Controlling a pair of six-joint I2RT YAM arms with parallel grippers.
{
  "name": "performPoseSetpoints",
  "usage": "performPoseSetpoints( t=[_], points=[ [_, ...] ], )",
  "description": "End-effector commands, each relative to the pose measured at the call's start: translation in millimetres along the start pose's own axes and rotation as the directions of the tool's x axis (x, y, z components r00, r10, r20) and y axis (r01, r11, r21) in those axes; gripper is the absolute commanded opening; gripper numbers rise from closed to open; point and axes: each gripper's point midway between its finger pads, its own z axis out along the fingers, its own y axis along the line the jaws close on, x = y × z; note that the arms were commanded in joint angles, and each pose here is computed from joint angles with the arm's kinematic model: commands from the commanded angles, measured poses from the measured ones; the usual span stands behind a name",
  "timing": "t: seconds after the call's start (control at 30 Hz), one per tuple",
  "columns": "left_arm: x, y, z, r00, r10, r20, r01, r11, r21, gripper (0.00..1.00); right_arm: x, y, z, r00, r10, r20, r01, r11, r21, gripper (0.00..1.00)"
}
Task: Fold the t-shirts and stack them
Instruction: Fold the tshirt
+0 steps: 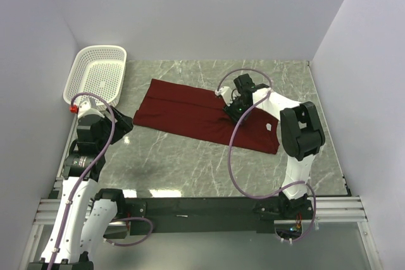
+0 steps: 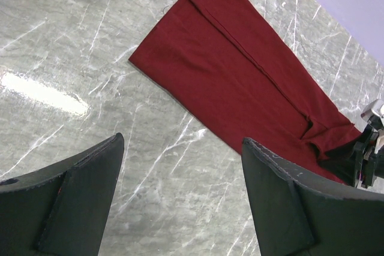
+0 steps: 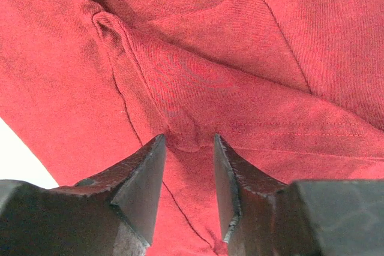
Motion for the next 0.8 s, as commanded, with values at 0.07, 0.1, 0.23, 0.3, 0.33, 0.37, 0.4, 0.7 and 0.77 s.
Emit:
performPoseSetpoints(
  t=[0.07,0.1,0.23,0.3,0.33,0.37,0.4,0.7,0.77],
  points=[
    [0,-4,-2,1.000,-0.007,0.005,0.007,1.000,0.025,0.85,-10,-9,-1,1.000,0.002,0.005,-0.002,0.999,0.038,0.42],
    [1,-4,-2,1.000,-0.006,0.003,0.006,1.000,0.025,0.85,-11,-11,-1,1.000,0.006,0.002,-0.006,0.999,0.040,0.41],
    [1,-4,-2,1.000,-0.003,0.003,0.003,1.000,0.027,0.85,-8,-14,4,1.000,0.013,-0.021,-0.012,0.999,0.042,0.33],
    [0,-5,-3,1.000,-0.005,0.005,0.005,1.000,0.027,0.85,-10,-15,3,1.000,0.011,-0.019,-0.010,0.999,0.046,0.27],
    [0,-4,-3,1.000,-0.005,0.005,0.005,1.000,0.027,0.85,-11,-15,2,1.000,0.007,-0.017,-0.006,0.999,0.048,0.17],
    [0,-5,-3,1.000,-0.005,0.005,0.005,1.000,0.029,0.85,-11,-16,0,1.000,0.005,-0.016,-0.004,0.999,0.050,0.12],
    [0,-4,-3,1.000,-0.005,0.005,0.005,1.000,0.027,0.85,-13,-17,-1,1.000,0.005,-0.015,-0.004,0.999,0.053,0.09],
    [0,-4,-3,1.000,-0.004,0.004,0.004,1.000,0.028,0.85,-61,-45,-36,0.998,-0.067,0.018,0.063,0.983,0.171,0.00],
    [0,-4,-3,1.000,-0.004,0.007,0.004,1.000,0.027,0.85,-80,-64,-45,0.999,-0.026,0.038,0.012,0.945,0.328,0.00]
  ],
)
